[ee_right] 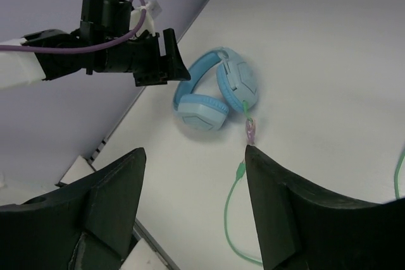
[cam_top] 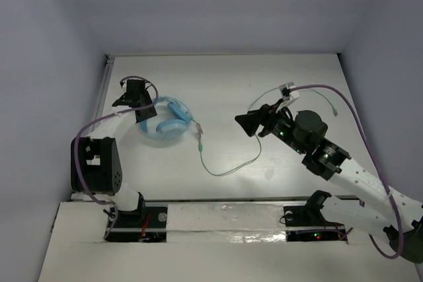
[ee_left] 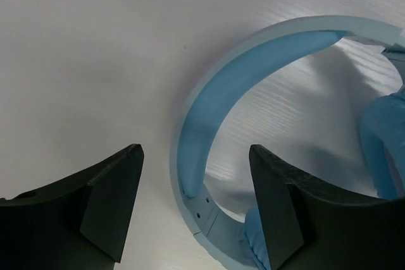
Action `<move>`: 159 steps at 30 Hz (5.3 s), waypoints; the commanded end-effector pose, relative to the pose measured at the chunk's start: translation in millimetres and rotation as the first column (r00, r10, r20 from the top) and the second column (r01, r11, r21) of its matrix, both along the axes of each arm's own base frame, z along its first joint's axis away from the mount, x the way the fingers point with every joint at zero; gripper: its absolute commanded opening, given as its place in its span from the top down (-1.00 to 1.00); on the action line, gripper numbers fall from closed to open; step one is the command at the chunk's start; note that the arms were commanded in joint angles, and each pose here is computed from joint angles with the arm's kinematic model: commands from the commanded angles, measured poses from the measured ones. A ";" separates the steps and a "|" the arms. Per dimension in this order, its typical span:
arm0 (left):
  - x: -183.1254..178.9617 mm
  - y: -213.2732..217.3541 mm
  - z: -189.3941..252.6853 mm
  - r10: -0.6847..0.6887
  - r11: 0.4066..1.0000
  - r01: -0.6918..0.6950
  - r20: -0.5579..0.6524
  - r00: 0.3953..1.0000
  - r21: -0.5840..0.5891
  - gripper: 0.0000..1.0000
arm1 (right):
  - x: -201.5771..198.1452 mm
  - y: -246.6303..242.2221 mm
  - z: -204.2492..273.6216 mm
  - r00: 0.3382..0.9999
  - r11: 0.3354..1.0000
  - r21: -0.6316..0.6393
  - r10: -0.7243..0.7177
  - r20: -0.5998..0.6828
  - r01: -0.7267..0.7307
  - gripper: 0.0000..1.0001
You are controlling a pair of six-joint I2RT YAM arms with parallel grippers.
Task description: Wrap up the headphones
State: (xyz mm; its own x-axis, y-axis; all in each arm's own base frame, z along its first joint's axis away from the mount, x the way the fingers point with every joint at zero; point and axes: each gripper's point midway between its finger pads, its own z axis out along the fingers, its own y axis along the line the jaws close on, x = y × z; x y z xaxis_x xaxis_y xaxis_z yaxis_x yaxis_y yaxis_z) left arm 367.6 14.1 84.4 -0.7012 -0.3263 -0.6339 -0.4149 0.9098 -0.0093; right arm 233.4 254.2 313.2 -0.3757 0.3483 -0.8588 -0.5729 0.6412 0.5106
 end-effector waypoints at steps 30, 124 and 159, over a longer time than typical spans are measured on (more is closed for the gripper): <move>-3.7 -23.7 -70.2 -0.107 0.987 0.085 -0.171 0.979 -0.135 1.00 | 14.8 0.4 7.6 0.998 0.997 0.046 -0.060 0.035 0.058 0.21; -6.2 -106.1 419.7 0.178 0.516 0.696 0.857 0.484 -0.500 1.00 | 87.8 109.9 -153.0 0.962 0.961 -0.143 0.210 -0.172 -0.236 1.00; 46.7 -178.7 161.6 -0.124 0.844 0.453 0.718 0.685 -0.287 1.00 | 15.4 104.4 23.1 0.989 0.666 -0.746 0.105 0.102 0.006 1.00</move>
